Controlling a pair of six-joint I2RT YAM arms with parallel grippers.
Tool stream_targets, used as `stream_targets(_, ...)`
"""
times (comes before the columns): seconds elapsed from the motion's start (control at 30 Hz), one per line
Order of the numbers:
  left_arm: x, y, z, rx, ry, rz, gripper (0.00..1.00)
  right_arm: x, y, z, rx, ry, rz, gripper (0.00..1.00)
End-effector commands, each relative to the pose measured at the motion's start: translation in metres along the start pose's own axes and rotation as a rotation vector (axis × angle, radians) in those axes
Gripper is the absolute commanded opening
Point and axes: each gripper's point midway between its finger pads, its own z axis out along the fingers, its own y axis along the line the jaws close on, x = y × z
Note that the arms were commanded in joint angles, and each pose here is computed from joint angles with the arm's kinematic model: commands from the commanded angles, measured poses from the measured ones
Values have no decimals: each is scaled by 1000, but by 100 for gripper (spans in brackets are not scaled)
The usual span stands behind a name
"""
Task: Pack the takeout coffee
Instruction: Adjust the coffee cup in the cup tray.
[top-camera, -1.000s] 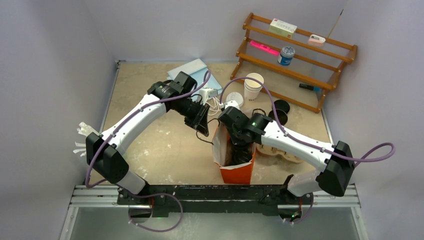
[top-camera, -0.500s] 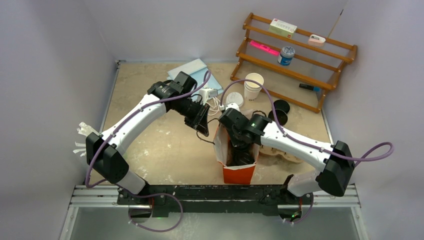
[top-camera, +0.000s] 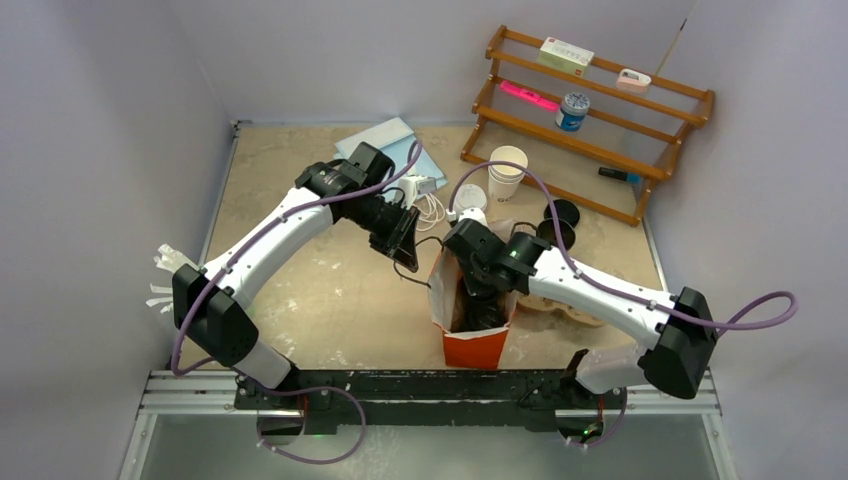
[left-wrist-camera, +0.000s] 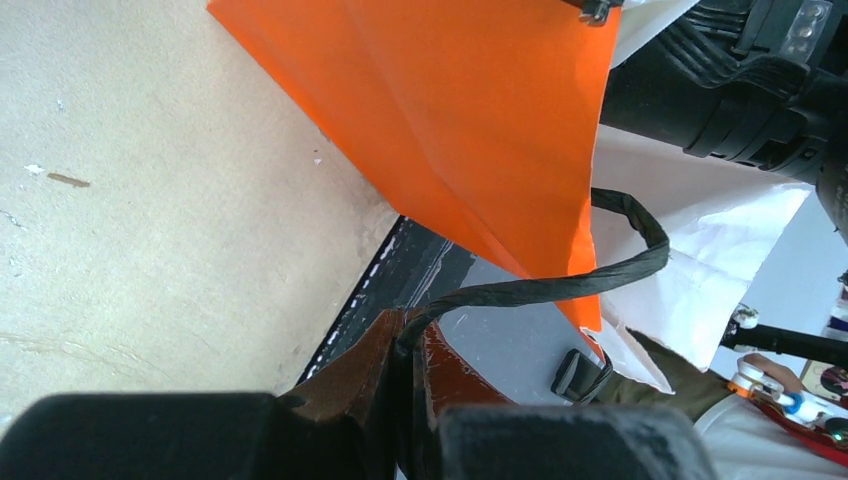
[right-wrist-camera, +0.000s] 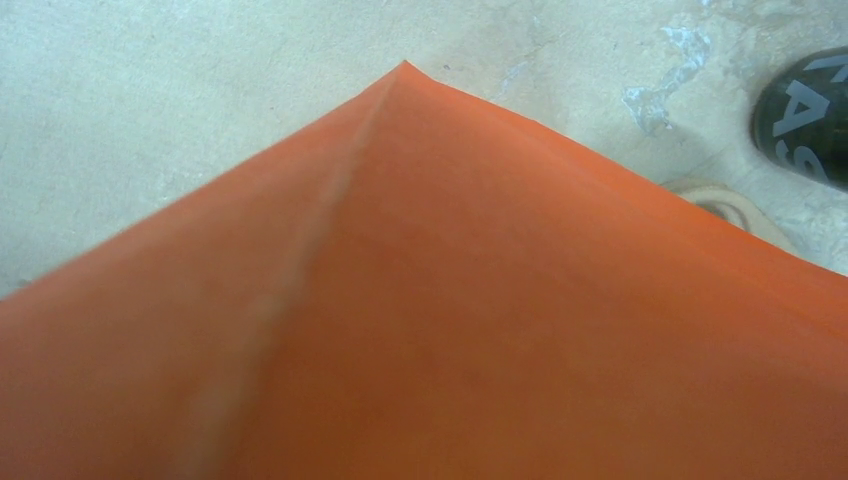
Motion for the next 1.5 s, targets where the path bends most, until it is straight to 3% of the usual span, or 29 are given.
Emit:
stream_targets(0.0, -15, -4, -8, -11, -46, 29, 6, -1, -16, -13, 49, -2, -4, 4)
stream_targets(0.17, -18, -2, -10, -35, -66, 22, 6, -28, -9, -24, -5, -124, 7, 6)
stream_targets(0.4, -34, -7, -18, -63, -121, 11, 6, -52, 14, -29, -135, -230, -2, 24)
stream_targets(0.57, -42, -5, -24, -105, -156, -2, 5, -46, 16, -25, -153, -230, -14, 27)
stream_targets(0.77, -57, -1, -29, -149, -217, -6, 3, -53, 31, -26, -257, -319, -9, 30)
stream_targets(0.87, -58, 5, -28, -179, -237, -8, 3, -56, 36, -23, -287, -364, 0, 36)
stream_targets(1.03, -60, 11, -33, -225, -273, -15, 2, -78, 43, -22, -307, -469, 43, 38)
stream_targets(1.2, -62, 17, -41, -288, -276, -30, 2, -106, 28, -29, -187, -515, 102, 37)
stream_targets(1.47, -55, 21, -53, -349, -305, -23, 2, -120, 32, -55, -283, -648, 148, 41)
